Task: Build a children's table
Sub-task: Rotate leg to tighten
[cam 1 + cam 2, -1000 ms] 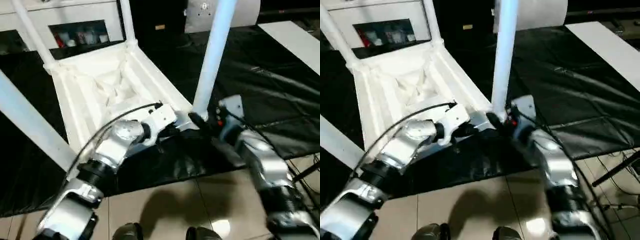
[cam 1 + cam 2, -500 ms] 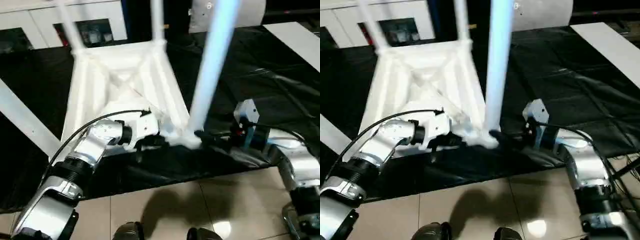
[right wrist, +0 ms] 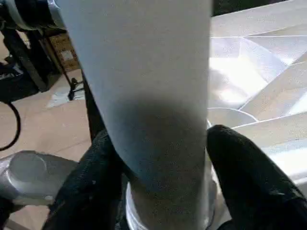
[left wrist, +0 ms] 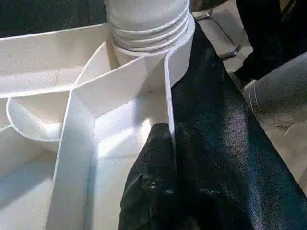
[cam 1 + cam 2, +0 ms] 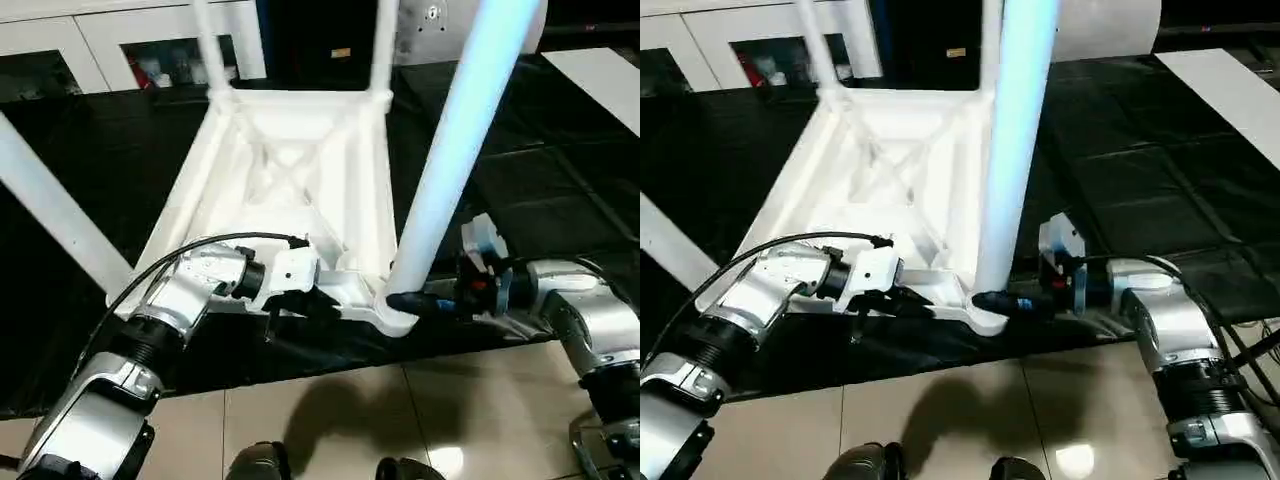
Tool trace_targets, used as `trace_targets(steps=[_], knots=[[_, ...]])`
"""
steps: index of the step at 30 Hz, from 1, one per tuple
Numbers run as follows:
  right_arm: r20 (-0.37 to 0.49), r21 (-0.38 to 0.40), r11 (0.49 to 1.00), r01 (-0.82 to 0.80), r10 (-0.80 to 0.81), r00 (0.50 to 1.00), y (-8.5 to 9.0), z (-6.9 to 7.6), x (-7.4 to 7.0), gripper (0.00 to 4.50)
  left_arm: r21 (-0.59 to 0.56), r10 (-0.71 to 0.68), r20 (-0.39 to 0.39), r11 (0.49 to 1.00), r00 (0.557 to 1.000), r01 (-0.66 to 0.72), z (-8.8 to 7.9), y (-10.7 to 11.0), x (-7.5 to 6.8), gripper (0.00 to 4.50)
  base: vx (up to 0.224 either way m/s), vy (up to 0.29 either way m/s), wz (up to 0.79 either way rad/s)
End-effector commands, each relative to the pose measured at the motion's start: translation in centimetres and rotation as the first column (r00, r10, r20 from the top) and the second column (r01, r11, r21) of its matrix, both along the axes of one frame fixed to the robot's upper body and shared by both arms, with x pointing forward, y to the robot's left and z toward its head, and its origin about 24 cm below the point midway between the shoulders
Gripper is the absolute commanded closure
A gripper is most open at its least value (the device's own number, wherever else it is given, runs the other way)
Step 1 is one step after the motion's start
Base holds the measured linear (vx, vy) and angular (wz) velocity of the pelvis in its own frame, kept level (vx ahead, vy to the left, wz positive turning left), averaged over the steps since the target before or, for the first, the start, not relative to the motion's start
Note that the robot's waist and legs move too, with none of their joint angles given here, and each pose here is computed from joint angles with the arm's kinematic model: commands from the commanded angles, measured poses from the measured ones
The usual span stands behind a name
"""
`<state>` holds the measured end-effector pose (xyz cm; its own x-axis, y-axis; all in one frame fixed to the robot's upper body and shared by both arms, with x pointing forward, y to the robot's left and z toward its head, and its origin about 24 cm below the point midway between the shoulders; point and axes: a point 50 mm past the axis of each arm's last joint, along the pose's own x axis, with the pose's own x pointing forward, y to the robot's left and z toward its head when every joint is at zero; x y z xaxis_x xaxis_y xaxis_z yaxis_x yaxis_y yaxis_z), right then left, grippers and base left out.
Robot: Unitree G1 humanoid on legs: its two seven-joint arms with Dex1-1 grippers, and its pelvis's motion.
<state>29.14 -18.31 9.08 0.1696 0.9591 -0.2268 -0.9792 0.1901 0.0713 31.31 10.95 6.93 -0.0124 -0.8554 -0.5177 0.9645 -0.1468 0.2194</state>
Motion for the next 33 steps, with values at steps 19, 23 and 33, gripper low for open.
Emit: trace_targets(steps=[19,23,33], knots=[[-0.041,-0.086,0.898,0.431,-0.435,0.899,3.3,-2.0,2.2,2.49,-0.007,0.274,-0.126,0.961,0.953,-0.277,-1.0,-1.4,1.1,4.5,0.0,0.0,0.0],[-0.058,-0.093,0.718,0.69,-0.696,0.716,5.0,-2.6,4.4,2.52,-0.096,0.493,-0.157,0.855,0.856,-0.51,-0.2,-3.6,2.8,4.5,-0.026,0.004,-0.05],[-0.04,-0.084,0.571,0.817,-0.821,0.569,6.6,-2.5,5.5,1.97,-0.123,0.574,-0.142,0.798,0.807,-0.59,0.6,-7.6,3.1,4.5,0.0,0.0,0.0]])
